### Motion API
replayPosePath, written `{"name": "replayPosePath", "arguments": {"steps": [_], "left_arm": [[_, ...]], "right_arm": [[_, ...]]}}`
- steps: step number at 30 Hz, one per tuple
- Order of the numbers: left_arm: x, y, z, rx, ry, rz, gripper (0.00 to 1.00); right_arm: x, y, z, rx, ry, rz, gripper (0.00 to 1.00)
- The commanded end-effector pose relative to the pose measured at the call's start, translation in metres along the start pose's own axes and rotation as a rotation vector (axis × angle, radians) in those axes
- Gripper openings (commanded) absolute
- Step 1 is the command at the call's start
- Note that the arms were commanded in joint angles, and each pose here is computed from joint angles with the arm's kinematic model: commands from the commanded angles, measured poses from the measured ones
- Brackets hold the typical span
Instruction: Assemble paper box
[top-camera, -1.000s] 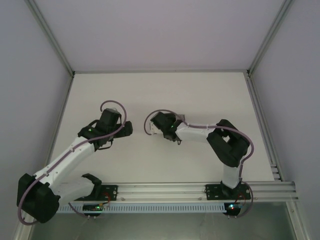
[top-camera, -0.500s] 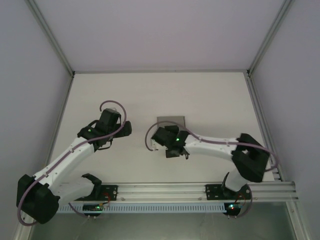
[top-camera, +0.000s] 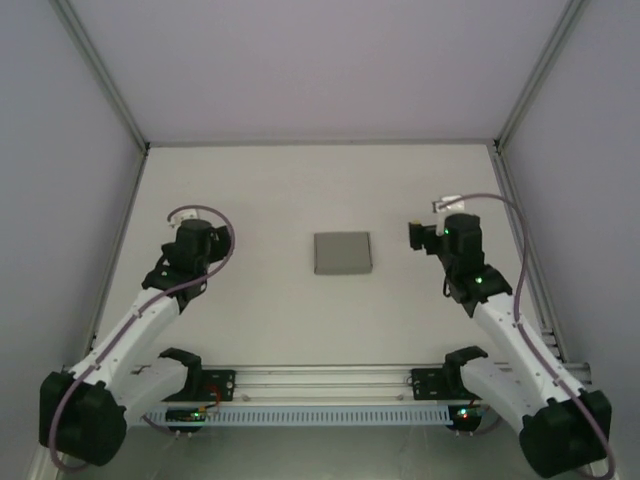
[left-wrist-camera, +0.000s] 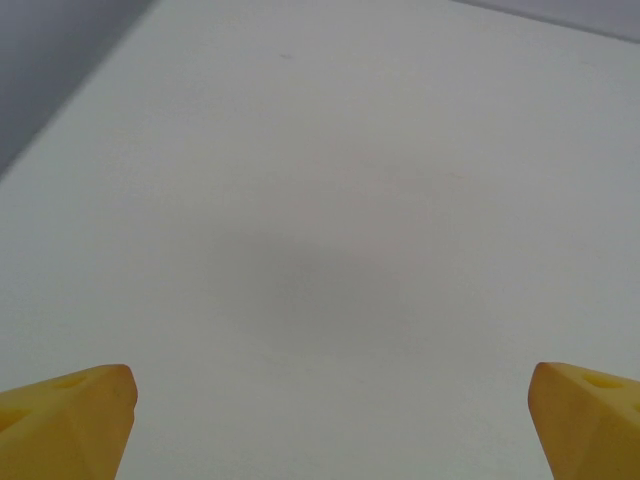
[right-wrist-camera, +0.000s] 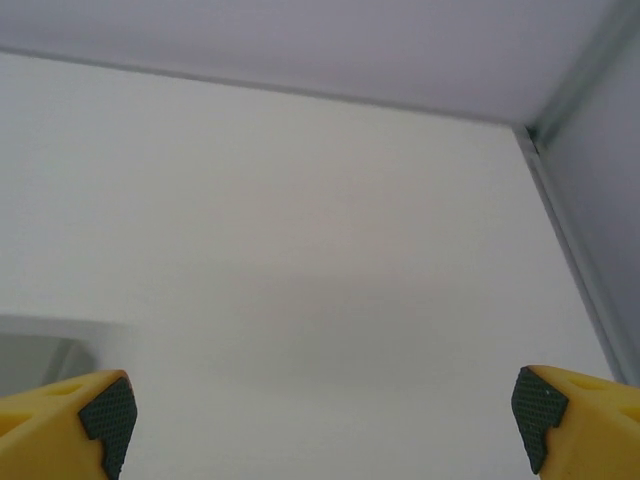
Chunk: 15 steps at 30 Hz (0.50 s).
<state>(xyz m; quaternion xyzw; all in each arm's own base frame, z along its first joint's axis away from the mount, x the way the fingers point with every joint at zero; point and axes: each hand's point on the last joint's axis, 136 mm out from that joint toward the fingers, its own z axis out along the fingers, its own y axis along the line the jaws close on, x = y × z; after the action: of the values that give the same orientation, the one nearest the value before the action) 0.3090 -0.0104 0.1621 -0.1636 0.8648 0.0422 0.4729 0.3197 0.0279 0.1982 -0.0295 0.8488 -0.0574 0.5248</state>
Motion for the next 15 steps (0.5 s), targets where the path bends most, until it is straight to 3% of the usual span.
{"name": "replayPosePath", "arguments": {"steps": [1,3,6,10,15], "left_arm": [[-0.024,0.020,0.019,-0.058,-0.114,0.022,1.00],[-0.023,0.028,0.032,-0.112,-0.153,0.079,1.00],[-0.017,0.024,0.047,-0.083,-0.260,0.160,1.00],[-0.001,0.027,0.059,-0.026,-0.322,0.143,1.00],[-0.010,0.026,0.062,0.036,-0.382,0.116,0.99]], "right_arm": [[0.018,-0.019,0.021,0.027,-0.059,0.151,0.99],[0.035,-0.032,0.034,0.050,-0.026,0.206,0.99],[0.052,-0.035,0.053,0.040,-0.015,0.232,0.99],[0.048,-0.021,0.070,-0.037,-0.158,0.131,0.99],[0.066,-0.014,0.091,-0.062,-0.191,0.123,0.99]]}}
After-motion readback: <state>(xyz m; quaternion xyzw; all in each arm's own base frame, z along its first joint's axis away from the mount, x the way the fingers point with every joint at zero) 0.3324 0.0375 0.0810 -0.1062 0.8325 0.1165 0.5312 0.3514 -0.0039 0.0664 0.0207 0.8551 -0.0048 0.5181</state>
